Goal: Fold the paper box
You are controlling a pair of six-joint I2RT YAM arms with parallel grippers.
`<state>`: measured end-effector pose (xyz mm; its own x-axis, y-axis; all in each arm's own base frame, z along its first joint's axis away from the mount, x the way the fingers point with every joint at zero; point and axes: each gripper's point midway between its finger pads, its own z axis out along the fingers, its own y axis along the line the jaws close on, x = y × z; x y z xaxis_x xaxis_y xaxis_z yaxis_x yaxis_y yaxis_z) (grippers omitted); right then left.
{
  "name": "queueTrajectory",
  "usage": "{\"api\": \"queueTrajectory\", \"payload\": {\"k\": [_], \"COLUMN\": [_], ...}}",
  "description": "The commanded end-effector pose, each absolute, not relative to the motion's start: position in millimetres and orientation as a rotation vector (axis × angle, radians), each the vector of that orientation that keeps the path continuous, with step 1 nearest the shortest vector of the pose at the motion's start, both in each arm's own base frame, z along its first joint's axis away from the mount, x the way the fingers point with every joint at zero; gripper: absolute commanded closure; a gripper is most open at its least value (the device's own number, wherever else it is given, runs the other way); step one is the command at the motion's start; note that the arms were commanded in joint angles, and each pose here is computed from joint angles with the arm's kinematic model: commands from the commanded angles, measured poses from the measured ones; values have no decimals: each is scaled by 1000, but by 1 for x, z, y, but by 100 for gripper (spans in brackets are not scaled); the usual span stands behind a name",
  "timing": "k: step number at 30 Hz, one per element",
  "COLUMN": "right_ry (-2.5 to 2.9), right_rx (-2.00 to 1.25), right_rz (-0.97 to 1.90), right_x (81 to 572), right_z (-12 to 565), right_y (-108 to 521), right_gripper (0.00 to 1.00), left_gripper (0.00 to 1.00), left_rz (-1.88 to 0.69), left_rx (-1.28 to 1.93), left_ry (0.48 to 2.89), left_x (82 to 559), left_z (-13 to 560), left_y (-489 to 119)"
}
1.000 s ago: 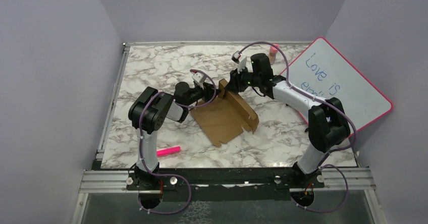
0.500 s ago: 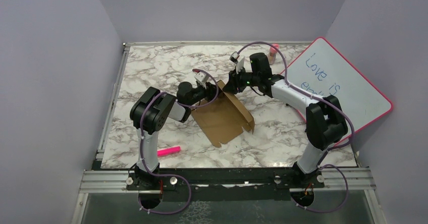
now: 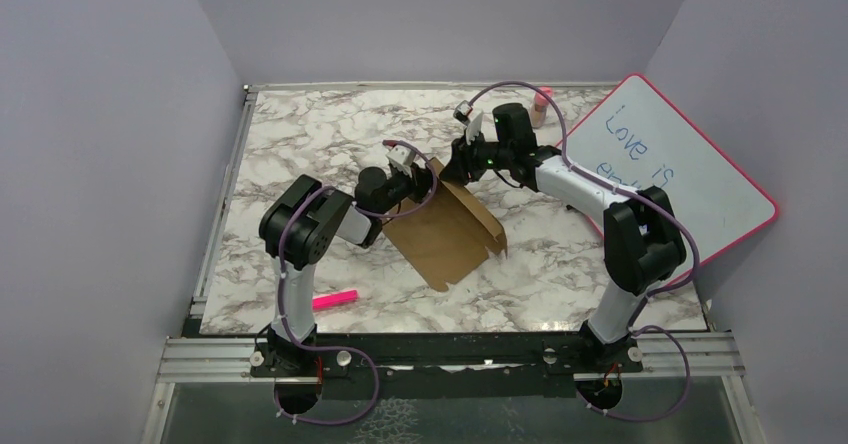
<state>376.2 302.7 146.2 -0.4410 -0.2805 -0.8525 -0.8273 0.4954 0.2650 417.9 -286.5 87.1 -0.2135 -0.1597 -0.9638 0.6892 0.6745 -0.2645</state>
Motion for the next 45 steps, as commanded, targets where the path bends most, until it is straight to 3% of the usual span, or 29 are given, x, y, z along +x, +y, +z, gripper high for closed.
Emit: {"api": "queueTrajectory", "payload": {"k": [1,37,45], "right_ry": [2138,2199,2190], "right_rx": [-928,-933,-929], "right_rz": [914,977,992], "right_x": [353,340,339], "right_z": [107,88,89], "right_y": [295,296,297], "right_gripper": [62,65,65], "left_gripper": [98,100,89], "left_rz": [-699,57,73], "left_rx": [288,-99,-85], "left_ry": [1675,1706,1726], "left_x": [428,412,407], "left_z": [82,82,76], "left_y": [-262,-195,-199]}}
